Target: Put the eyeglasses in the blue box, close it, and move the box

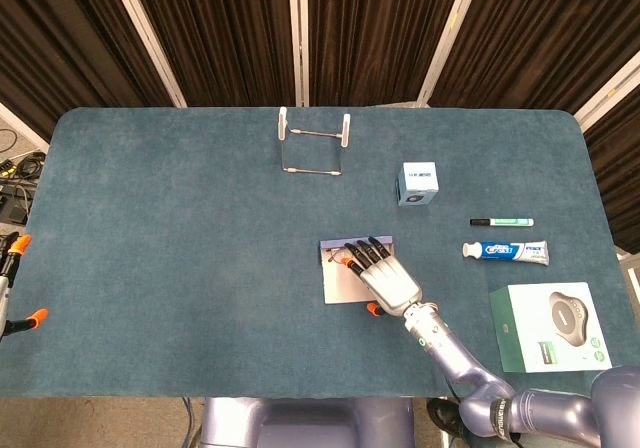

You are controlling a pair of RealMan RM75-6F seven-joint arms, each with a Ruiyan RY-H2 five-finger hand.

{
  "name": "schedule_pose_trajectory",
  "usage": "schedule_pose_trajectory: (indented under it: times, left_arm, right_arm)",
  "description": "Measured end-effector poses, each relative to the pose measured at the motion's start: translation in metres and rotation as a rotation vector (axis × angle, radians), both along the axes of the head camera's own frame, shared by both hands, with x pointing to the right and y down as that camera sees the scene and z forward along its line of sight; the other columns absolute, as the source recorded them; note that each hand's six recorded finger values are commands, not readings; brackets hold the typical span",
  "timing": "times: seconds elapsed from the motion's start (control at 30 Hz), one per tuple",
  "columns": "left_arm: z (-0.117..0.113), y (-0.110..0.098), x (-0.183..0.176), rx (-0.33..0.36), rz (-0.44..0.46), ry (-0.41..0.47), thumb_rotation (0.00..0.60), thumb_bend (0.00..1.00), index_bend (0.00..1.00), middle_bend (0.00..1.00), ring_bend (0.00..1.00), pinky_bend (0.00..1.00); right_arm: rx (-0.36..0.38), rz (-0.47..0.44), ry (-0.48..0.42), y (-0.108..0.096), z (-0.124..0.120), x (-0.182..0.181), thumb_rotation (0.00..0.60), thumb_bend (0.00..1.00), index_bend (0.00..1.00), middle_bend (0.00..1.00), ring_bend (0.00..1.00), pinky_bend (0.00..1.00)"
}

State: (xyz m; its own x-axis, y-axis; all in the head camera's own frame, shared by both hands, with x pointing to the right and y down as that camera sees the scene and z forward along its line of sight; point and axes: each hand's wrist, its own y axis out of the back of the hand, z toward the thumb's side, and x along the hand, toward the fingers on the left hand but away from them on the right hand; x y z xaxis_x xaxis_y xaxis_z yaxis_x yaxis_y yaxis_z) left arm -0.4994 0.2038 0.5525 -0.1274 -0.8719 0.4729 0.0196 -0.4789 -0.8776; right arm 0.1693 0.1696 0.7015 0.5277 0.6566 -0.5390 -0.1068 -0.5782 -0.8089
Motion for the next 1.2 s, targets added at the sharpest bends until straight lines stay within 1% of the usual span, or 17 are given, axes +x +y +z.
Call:
schedule_pose_trajectory:
  times: [0.17,0.43,0.7,1.2]
  left_arm:
    - [0.003,-0.001,-0.002,-0.005,-0.007,-0.010,0.600,0.00,0.00,0.00,0.00,0.00]
    - [0.005,-0.002,-0.006,-0.011,-0.017,-0.016,0.600,0.00,0.00,0.00,0.00,0.00]
    - [0.006,-0.002,-0.006,-0.013,-0.019,-0.019,0.600,0.00,0.00,0.00,0.00,0.00]
    - [0.008,-0.002,-0.007,-0.019,-0.022,-0.025,0.600,0.00,0.00,0.00,0.00,0.00]
  right_arm:
    - [0.016,-0.020,-0.012,-0.002,0.008,-0.002,0.600,0.12,0.24,0.08,0.00,0.00]
    - [0.001,-0.043,-0.017,0.002,0.019,-0.006,0.600,0.12,0.24,0.08,0.00,0.00]
    - [0.000,-0.061,-0.024,0.006,0.022,-0.010,0.600,0.12,0.25,0.08,0.00,0.00]
    - [-0.004,-0.044,0.007,0.002,0.034,-0.003,0.600,0.14,0.27,0.08,0.00,0.00]
